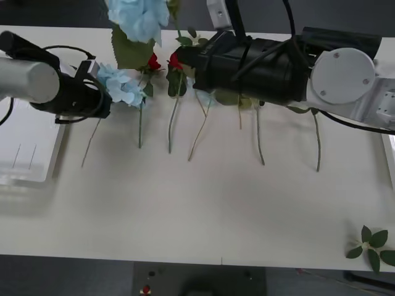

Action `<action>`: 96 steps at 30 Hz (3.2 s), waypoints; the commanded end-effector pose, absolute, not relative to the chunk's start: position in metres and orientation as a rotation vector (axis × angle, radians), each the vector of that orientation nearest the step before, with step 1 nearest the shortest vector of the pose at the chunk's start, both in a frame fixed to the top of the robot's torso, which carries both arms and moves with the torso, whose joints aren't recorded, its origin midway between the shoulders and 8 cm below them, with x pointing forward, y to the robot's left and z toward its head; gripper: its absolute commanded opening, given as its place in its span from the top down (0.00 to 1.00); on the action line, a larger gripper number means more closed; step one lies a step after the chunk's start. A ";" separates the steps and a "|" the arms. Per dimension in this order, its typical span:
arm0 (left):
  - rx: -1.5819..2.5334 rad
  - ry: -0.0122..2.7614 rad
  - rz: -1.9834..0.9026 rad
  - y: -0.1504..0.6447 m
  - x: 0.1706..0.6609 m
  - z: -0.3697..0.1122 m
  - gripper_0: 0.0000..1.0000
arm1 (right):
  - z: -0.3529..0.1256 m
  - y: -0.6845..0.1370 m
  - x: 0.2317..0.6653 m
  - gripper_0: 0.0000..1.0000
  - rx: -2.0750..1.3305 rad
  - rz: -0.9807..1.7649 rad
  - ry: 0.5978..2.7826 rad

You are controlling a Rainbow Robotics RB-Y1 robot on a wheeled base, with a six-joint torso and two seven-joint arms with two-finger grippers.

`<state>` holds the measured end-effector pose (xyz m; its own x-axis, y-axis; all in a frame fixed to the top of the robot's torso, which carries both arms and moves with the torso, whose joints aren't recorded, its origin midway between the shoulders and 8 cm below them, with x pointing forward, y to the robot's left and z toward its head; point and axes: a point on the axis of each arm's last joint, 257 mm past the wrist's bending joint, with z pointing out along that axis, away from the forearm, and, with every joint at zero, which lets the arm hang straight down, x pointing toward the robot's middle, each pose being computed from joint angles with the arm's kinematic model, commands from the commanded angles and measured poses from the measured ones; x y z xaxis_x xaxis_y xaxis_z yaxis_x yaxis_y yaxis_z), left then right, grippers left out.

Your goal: Put the red flowers into the right box and the blue flowers into the left box

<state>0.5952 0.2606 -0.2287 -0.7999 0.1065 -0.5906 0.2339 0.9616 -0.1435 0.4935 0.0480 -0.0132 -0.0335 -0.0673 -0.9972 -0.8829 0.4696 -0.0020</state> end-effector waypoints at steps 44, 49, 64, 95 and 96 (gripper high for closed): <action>0.039 2.044 0.195 0.506 0.553 -0.072 1.00 | 0.018 0.070 0.494 1.00 -0.868 0.863 1.425; 0.011 1.990 0.210 0.523 0.573 -0.085 1.00 | 0.018 0.070 0.494 1.00 -0.868 0.863 1.425; -0.091 1.988 0.203 0.545 0.595 -0.090 1.00 | 0.018 0.070 0.494 1.00 -0.868 0.863 1.425; 0.137 2.169 0.019 0.475 0.571 -0.101 0.02 | 0.018 0.070 0.494 1.00 -0.868 0.863 1.425; 0.156 2.172 0.002 0.471 0.569 -0.102 0.02 | 0.018 0.070 0.494 1.00 -0.868 0.863 1.425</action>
<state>0.5704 0.4627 -0.1373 -0.5980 0.0175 -0.8013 0.0525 0.9985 -0.0174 0.4965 0.0633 -0.0094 -0.0579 -0.0403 -0.9975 -0.8871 0.4605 0.0328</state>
